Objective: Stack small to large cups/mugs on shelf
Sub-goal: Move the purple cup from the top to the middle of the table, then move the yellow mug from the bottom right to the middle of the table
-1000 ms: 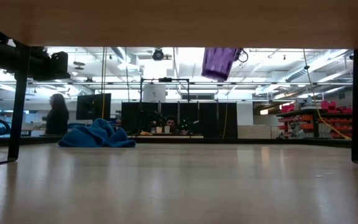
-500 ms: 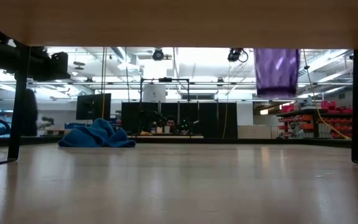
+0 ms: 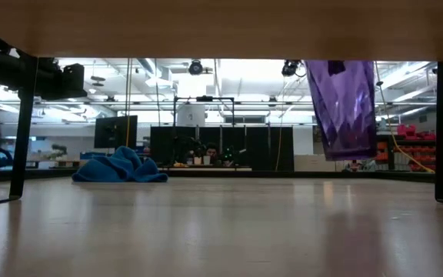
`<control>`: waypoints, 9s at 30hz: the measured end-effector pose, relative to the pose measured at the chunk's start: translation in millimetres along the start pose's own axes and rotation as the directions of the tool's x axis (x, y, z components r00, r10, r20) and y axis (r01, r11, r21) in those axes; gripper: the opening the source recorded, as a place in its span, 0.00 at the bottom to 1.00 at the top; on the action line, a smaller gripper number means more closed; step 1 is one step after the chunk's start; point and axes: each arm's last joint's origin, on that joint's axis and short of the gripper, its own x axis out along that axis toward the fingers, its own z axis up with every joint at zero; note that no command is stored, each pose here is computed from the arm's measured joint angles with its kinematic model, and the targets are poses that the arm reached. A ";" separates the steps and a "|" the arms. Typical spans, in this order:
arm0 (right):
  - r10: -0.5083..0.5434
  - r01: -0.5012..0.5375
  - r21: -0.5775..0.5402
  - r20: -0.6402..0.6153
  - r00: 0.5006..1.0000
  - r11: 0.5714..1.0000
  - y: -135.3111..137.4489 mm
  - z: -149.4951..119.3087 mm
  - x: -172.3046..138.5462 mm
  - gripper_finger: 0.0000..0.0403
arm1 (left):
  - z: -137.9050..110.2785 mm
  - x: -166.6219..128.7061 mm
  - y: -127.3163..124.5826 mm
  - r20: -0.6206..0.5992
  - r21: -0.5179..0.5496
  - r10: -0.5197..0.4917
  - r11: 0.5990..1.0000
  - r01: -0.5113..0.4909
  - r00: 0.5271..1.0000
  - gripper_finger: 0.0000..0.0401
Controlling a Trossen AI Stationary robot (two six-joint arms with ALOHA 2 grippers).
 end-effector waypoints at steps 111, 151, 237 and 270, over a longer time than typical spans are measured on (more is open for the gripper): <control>0.041 -0.039 -0.045 0.033 0.999 0.998 8.7 3.0 45.1 0.07 | -3.7 -0.1 0.0 -0.036 -0.016 0.000 1.000 -0.001 0.999 0.07; 0.030 -0.029 -0.016 0.037 0.999 0.999 8.3 3.1 38.9 0.17 | -3.7 -0.1 0.1 -0.037 -0.015 0.000 1.000 -0.001 0.999 0.08; 0.061 -0.101 0.537 0.092 0.994 0.838 44.6 -207.6 -21.9 0.18 | -2.5 0.0 0.0 -0.025 -0.007 0.000 1.000 0.000 1.000 0.10; -0.051 0.092 0.624 -0.083 0.995 0.776 110.8 -249.3 62.2 0.18 | 0.2 0.0 -1.2 0.002 -0.019 -0.043 0.999 0.043 0.999 0.18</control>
